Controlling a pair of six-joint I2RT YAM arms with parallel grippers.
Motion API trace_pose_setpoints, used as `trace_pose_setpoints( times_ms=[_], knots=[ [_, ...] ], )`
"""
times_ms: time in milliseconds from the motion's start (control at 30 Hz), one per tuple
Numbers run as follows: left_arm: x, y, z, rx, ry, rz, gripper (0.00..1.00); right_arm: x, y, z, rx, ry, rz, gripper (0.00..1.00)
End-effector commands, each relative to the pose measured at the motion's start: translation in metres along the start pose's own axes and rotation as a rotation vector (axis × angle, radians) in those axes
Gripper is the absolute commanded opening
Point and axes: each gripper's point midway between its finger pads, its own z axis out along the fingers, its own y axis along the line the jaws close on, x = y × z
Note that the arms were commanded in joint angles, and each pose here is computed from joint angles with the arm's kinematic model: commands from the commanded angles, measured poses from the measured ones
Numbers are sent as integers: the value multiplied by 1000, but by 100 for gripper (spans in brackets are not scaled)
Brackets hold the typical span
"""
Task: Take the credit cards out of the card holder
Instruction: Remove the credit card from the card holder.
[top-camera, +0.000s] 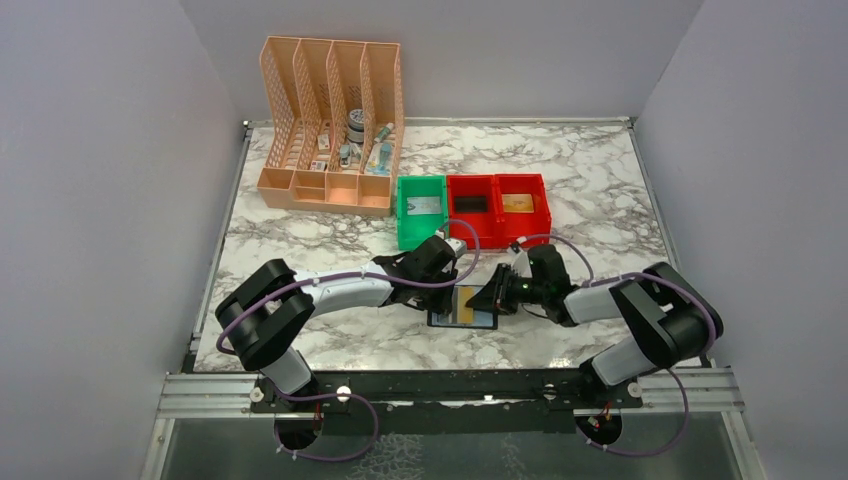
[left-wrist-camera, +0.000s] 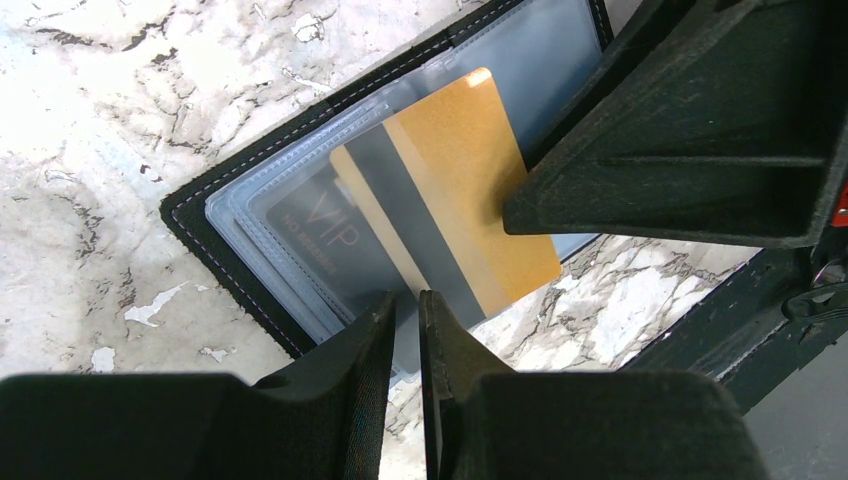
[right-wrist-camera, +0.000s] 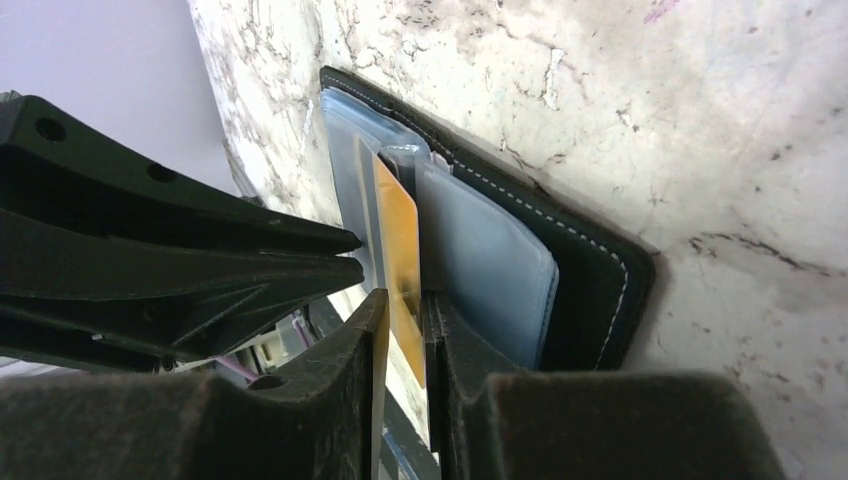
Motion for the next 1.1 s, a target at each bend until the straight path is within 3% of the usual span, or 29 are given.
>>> trace_pose_setpoints(
  times_ms=[0, 533, 800, 933, 1067],
  knots=[
    [15, 11, 1, -52, 53, 22, 19, -1, 16, 3, -105, 10, 21, 21],
    [17, 11, 3, -50, 61, 23, 18, 3, 16, 14, -128, 55, 3, 24],
    [15, 12, 2, -60, 53, 23, 17, -5, 5, 13, -24, -10, 9, 5],
    [16, 12, 3, -59, 58, 25, 18, -15, -4, 4, 68, -66, -28, 3],
    [16, 12, 3, -54, 60, 31, 18, -11, -1, -3, 61, -36, -26, 4]
  ],
)
